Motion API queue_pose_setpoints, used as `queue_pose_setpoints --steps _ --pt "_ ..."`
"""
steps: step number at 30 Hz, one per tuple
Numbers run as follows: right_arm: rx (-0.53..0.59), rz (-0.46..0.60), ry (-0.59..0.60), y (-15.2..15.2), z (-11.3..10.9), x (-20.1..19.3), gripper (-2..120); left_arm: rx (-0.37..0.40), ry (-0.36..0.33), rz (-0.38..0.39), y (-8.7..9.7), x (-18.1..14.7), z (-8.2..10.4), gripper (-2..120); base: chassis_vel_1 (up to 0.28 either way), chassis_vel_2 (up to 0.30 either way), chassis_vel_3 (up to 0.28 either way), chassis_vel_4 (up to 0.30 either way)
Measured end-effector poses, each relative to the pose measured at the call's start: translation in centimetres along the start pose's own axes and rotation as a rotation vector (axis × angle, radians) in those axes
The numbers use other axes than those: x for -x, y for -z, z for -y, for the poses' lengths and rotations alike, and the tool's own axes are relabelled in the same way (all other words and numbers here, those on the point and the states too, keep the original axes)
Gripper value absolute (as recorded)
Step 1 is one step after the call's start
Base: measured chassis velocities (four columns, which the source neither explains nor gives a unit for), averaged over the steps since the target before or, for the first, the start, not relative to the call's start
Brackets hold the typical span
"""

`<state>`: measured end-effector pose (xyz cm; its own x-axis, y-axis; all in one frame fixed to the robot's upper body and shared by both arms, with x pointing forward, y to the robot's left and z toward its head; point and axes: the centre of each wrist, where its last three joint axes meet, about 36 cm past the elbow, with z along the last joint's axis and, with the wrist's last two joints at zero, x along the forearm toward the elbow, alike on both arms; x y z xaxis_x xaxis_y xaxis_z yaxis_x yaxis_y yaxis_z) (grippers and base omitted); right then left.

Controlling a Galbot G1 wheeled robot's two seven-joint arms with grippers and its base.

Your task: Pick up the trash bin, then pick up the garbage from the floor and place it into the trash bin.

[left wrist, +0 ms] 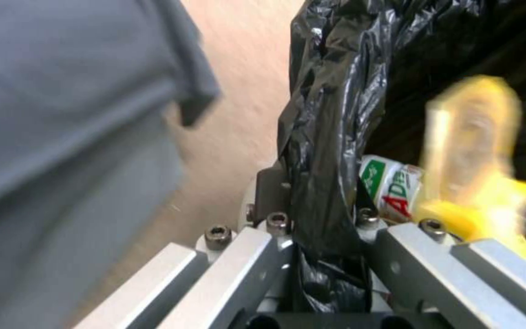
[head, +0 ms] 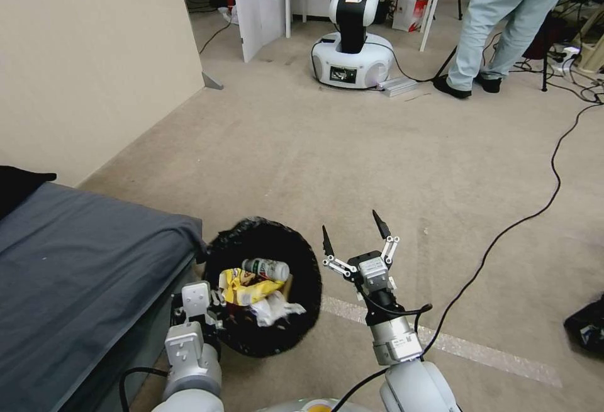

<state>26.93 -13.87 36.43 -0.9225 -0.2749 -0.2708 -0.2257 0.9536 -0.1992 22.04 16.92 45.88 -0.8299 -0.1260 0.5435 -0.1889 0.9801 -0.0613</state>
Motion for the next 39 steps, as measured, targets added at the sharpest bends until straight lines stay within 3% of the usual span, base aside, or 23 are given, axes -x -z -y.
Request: queue_pose_setpoints --steps 10,14,27,36,39 --pt "0.000 0.008 0.009 -0.1 -0.2 -0.1 100 -0.106 -0.161 -0.140 0.1 1.5 -0.2 1 0.000 0.000 0.000 0.000" --pt "0.005 0.008 0.026 -0.4 -0.4 0.1 100 -0.152 -0.189 -0.167 0.1 2.1 -0.2 1 0.000 0.000 0.000 0.000" --pt "0.006 0.002 0.040 -0.5 -0.7 -0.9 100 -0.199 -0.207 -0.190 -1.3 5.5 0.3 1 0.000 0.000 0.000 0.000" --pt "-0.003 -0.004 0.051 -0.4 -0.6 -1.3 100 -0.214 -0.223 -0.161 -1.0 6.3 0.3 26 0.000 0.000 0.000 0.000" --pt "-0.004 -0.007 0.058 -0.5 -0.7 -1.4 100 -0.223 -0.230 -0.151 -0.7 6.4 0.3 39 0.000 0.000 0.000 0.000"
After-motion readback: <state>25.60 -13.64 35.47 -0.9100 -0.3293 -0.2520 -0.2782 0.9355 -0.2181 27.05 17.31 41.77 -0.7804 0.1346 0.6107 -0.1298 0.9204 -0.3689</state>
